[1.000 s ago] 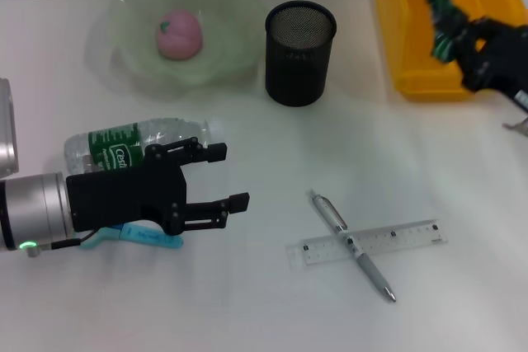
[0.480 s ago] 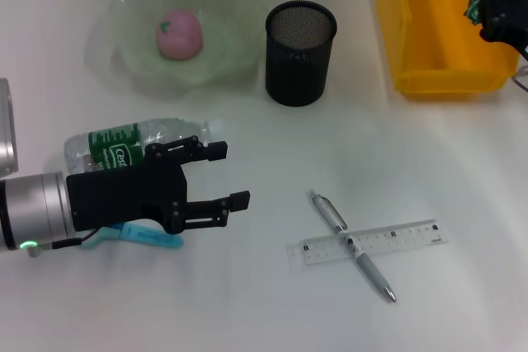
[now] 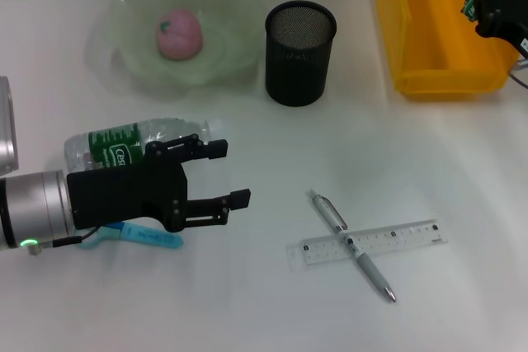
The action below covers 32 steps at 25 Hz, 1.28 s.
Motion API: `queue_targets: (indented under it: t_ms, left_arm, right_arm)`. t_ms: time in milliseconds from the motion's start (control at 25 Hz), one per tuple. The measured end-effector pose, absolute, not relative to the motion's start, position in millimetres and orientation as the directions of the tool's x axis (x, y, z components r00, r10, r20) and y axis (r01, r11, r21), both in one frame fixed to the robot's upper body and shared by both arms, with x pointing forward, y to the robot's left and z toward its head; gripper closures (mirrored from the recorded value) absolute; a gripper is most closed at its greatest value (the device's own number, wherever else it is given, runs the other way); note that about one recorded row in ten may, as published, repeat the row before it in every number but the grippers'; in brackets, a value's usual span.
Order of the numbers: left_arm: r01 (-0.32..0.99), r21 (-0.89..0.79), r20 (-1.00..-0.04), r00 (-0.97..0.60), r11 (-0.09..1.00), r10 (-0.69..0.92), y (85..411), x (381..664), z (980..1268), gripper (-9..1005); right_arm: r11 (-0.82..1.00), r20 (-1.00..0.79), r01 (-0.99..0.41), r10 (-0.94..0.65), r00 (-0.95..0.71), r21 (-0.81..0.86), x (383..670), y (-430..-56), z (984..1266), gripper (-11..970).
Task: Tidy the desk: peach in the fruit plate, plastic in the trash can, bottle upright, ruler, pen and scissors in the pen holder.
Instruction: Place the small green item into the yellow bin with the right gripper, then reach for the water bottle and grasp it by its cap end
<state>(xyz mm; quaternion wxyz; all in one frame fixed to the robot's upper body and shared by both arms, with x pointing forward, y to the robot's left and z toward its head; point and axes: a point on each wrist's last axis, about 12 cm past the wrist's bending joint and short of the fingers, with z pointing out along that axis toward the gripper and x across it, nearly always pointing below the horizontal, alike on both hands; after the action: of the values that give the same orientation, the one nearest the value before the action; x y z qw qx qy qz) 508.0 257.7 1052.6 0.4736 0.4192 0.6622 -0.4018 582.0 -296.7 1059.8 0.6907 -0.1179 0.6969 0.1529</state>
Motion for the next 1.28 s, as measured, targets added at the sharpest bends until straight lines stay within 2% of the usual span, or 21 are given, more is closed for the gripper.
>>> queue_targets:
  t_ms: [120, 440, 840, 1280]
  left_arm:
    - [0.934, -0.134, -0.965, -0.199, 0.331, 0.171, 258.4, 508.5, 1053.0, 182]
    - [0.934, -0.134, -0.965, -0.199, 0.330, 0.170, 259.1, 508.2, 1053.3, 182]
    - [0.934, -0.135, -0.965, -0.200, 0.329, 0.170, 259.2, 507.7, 1053.1, 182]
    - [0.935, -0.134, -0.965, -0.198, 0.328, 0.170, 259.7, 508.0, 1053.6, 182]
  right_arm:
    - [0.926, -0.999, -0.376, 0.039, -0.014, 0.041, 582.4, -296.7, 1060.2, 907]
    - [0.927, -0.999, -0.374, 0.047, 0.003, 0.043, 583.1, -297.1, 1062.8, 807]
    - [0.925, -0.999, -0.377, 0.050, 0.004, 0.045, 584.6, -294.9, 1063.5, 388]
    - [0.926, -0.999, -0.375, 0.049, -0.002, 0.047, 585.0, -294.5, 1062.8, 183]
